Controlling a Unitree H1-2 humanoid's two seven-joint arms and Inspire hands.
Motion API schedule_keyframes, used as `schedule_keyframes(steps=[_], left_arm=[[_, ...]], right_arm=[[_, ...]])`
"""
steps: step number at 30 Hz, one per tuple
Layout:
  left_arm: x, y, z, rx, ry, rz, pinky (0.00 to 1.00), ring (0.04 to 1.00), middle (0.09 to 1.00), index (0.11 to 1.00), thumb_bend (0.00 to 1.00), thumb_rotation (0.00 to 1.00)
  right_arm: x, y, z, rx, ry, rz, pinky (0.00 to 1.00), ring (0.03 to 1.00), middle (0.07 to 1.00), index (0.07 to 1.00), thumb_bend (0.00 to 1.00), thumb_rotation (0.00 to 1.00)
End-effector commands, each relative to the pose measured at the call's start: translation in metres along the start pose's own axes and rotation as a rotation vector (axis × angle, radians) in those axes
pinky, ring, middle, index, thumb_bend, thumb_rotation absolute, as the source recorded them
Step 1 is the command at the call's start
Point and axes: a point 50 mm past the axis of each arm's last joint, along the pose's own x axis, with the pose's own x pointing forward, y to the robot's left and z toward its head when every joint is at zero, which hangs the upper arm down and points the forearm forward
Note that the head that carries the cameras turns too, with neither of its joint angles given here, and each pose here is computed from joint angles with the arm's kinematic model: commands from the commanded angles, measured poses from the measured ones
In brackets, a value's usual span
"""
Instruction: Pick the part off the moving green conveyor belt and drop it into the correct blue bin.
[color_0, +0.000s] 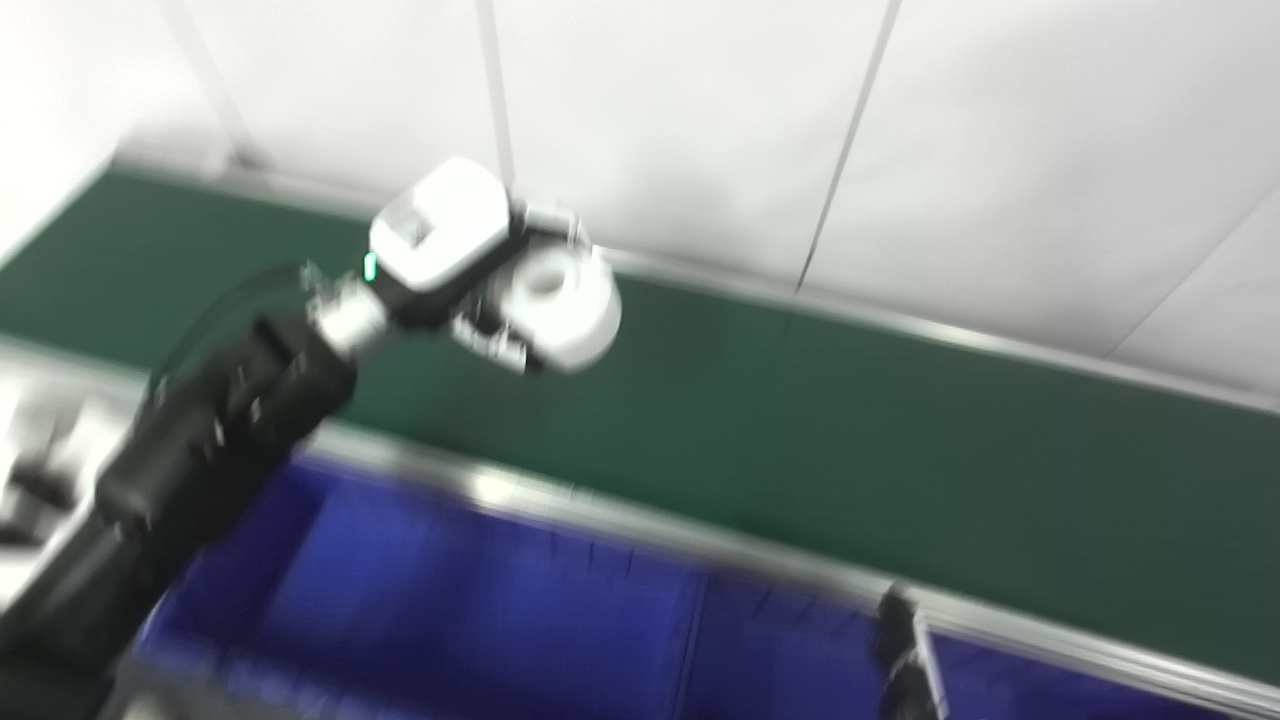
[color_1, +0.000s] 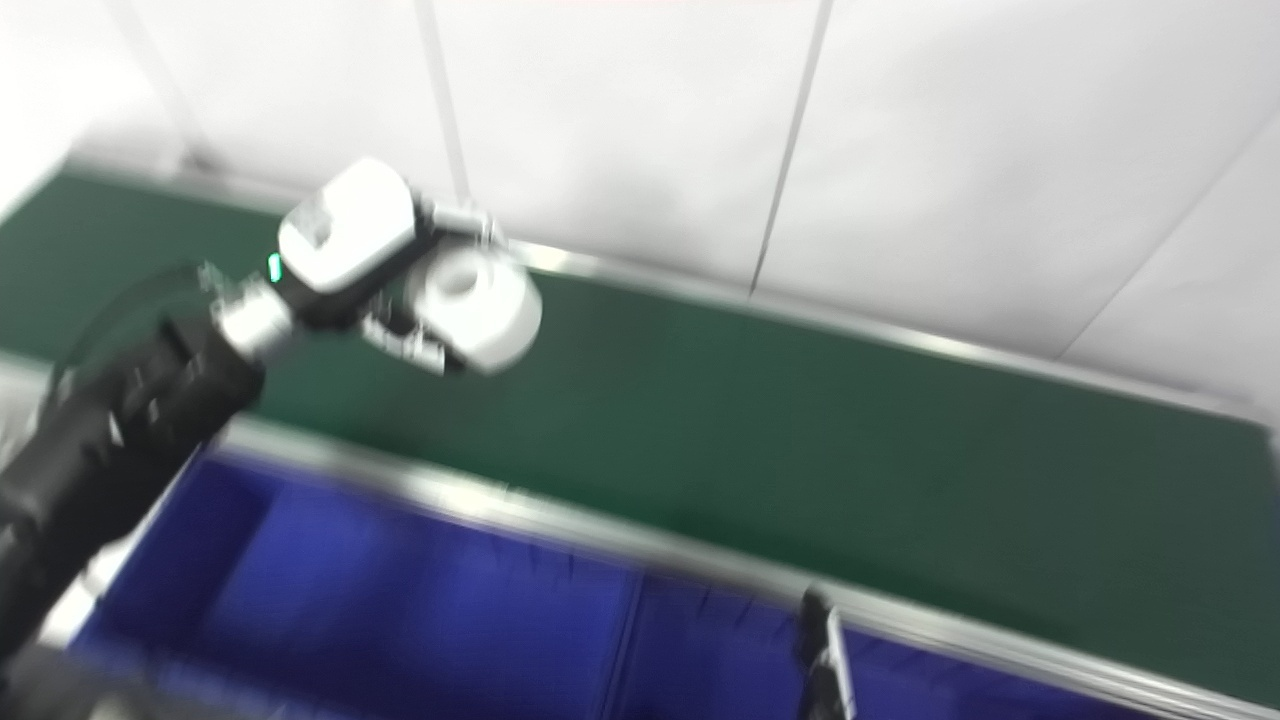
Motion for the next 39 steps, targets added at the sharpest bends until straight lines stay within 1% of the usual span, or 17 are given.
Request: schedule_keyframes(steps=[1,6,8,10,13,15,20,23,28,30,31,32,33,34,35,36,39], left_arm=[[-0.016,0.012,0.004,0.017,0.016,-0.002,0.34,0.381,0.458,0.545,0.50,0.00],[-0.060,0.012,0.022,-0.004,0.075,-0.044,0.33,0.381,0.453,0.545,0.50,0.00],[-0.079,0.012,0.029,-0.021,0.107,-0.081,0.37,0.420,0.464,0.530,0.50,0.00],[-0.094,0.009,0.035,-0.038,0.134,-0.106,0.38,0.423,0.488,0.513,0.50,0.00],[-0.110,0.002,0.041,-0.042,0.160,-0.126,0.39,0.425,0.489,0.512,0.50,0.00],[-0.119,-0.005,0.044,-0.049,0.175,-0.147,0.36,0.400,0.481,0.531,0.50,0.00],[-0.133,-0.023,0.047,-0.042,0.219,-0.197,0.39,0.414,0.486,0.522,0.50,0.00],[-0.140,-0.035,0.046,-0.034,0.233,-0.246,0.39,0.416,0.495,0.515,0.50,0.00],[-0.139,-0.043,0.040,-0.031,0.260,-0.315,0.39,0.399,0.504,0.519,0.50,0.00],[-0.139,-0.044,0.037,-0.039,0.286,-0.367,0.41,0.418,0.505,0.510,0.50,0.00],[-0.139,-0.043,0.037,-0.039,0.294,-0.393,0.43,0.469,0.540,0.500,0.51,0.03],[-0.139,-0.042,0.036,-0.031,0.301,-0.420,0.47,0.537,0.597,0.564,0.78,0.09],[-0.139,-0.041,0.035,-0.019,0.306,-0.444,0.52,0.612,0.668,0.643,0.91,0.19],[-0.139,-0.040,0.035,-0.002,0.311,-0.466,0.55,0.661,0.718,0.699,0.96,0.26],[-0.140,-0.039,0.035,0.018,0.316,-0.483,0.61,0.738,0.795,0.786,0.99,0.37],[-0.139,-0.038,0.035,0.034,0.317,-0.486,0.62,0.749,0.806,0.797,0.99,0.38],[-0.140,-0.035,0.037,0.050,0.307,-0.468,0.67,0.806,0.868,0.869,1.00,0.49]], right_arm=[[-0.003,-0.005,0.014,0.011,-0.046,-0.002,1.00,1.000,1.000,1.000,0.98,0.92],[-0.003,-0.017,0.025,0.011,-0.050,0.015,1.00,1.000,1.000,1.000,0.96,0.91],[-0.002,-0.021,0.029,0.001,-0.049,0.015,0.99,0.990,1.000,1.000,0.97,0.91],[0.000,-0.025,0.031,-0.003,-0.050,0.016,0.99,0.985,1.000,1.000,0.97,0.91],[0.002,-0.029,0.032,-0.003,-0.050,0.015,0.98,0.982,1.000,1.000,0.96,0.91],[0.003,-0.032,0.032,-0.006,-0.047,0.014,0.96,0.980,1.000,1.000,0.96,0.91],[0.004,-0.034,0.028,-0.006,-0.037,0.011,0.94,0.963,1.000,1.000,0.97,0.90],[0.003,-0.034,0.026,-0.008,-0.034,0.008,0.93,0.952,0.995,1.000,0.96,0.89],[0.003,-0.030,0.023,0.000,-0.035,0.009,0.92,0.951,0.995,1.000,0.95,0.87],[0.003,-0.028,0.023,0.003,-0.038,0.010,0.92,0.952,0.999,1.000,0.96,0.87],[0.003,-0.027,0.023,0.009,-0.039,0.013,0.93,0.954,0.998,1.000,0.96,0.87],[0.003,-0.027,0.023,0.015,-0.038,0.015,0.93,0.957,1.000,1.000,0.95,0.86],[0.003,-0.026,0.023,0.023,-0.039,0.016,0.94,0.963,0.997,1.000,0.95,0.85],[0.002,-0.025,0.023,0.027,-0.041,0.016,0.94,0.967,0.998,0.999,0.95,0.85],[0.002,-0.025,0.023,0.027,-0.041,0.015,0.94,0.965,0.999,0.999,0.96,0.85],[0.002,-0.024,0.023,0.027,-0.041,0.016,0.95,0.965,0.999,0.999,0.96,0.85],[0.001,-0.023,0.024,0.024,-0.039,0.015,0.95,0.964,1.000,1.000,0.98,0.86]])
